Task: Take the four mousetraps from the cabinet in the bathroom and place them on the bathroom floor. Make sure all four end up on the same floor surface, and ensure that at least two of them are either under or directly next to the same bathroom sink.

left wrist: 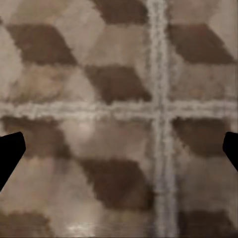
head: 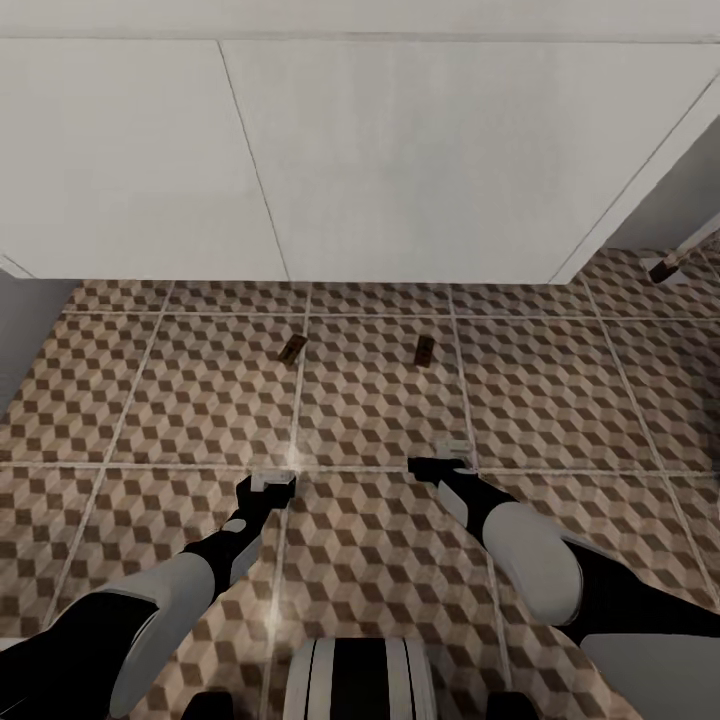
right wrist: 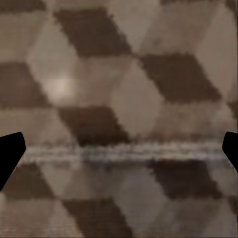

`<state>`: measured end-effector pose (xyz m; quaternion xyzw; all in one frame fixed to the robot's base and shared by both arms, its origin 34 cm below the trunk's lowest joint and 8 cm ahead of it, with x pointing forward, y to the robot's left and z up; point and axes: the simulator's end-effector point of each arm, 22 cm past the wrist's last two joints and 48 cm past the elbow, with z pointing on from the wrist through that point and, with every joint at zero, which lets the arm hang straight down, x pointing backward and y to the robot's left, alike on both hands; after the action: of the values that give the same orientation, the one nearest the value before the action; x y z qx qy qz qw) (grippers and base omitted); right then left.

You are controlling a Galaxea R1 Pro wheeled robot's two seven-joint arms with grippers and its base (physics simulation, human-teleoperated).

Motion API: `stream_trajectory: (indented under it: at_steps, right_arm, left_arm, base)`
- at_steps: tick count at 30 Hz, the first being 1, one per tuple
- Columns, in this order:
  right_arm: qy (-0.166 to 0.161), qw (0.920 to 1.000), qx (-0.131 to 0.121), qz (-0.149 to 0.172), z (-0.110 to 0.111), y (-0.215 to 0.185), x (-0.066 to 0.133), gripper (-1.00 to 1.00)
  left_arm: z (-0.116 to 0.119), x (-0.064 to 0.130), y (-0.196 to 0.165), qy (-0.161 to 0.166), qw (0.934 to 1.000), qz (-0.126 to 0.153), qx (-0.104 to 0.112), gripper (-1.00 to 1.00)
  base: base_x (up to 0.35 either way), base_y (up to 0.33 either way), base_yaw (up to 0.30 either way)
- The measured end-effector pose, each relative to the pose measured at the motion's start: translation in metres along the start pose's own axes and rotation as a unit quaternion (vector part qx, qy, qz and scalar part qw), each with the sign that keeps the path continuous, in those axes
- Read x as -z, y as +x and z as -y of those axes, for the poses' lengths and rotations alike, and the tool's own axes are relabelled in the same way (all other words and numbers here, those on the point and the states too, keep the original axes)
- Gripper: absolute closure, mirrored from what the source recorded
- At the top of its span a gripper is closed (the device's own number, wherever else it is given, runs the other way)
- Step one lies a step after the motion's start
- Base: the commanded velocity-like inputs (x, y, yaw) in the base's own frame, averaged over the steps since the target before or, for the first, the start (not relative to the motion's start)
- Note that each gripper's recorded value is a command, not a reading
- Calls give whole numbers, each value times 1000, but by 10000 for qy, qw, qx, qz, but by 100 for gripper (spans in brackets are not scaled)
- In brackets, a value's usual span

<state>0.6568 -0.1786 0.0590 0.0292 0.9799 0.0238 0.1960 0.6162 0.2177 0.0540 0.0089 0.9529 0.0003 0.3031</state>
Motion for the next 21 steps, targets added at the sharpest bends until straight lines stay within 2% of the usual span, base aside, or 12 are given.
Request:
stream_trajectory:
  at_steps: [9,15,21]
  right_arm:
    - [-52,10000,10,-76,-5,13,1,-100]
    - [-100,9999,9,-92,-10,20,1,-100]
    - [-137,9999,15,29,-14,15,2,-100]
  left_arm:
    - [-1,0,-2,-5,10000,24,0,-100]
    - [-2,0,-3,-7,10000,40,-2,-100]
    - [-1,0,-3,-1,10000,33,-12,-100]
  base:
    - [-293,0,0]
    - [-97,0,0]
    - [-27,0,0]
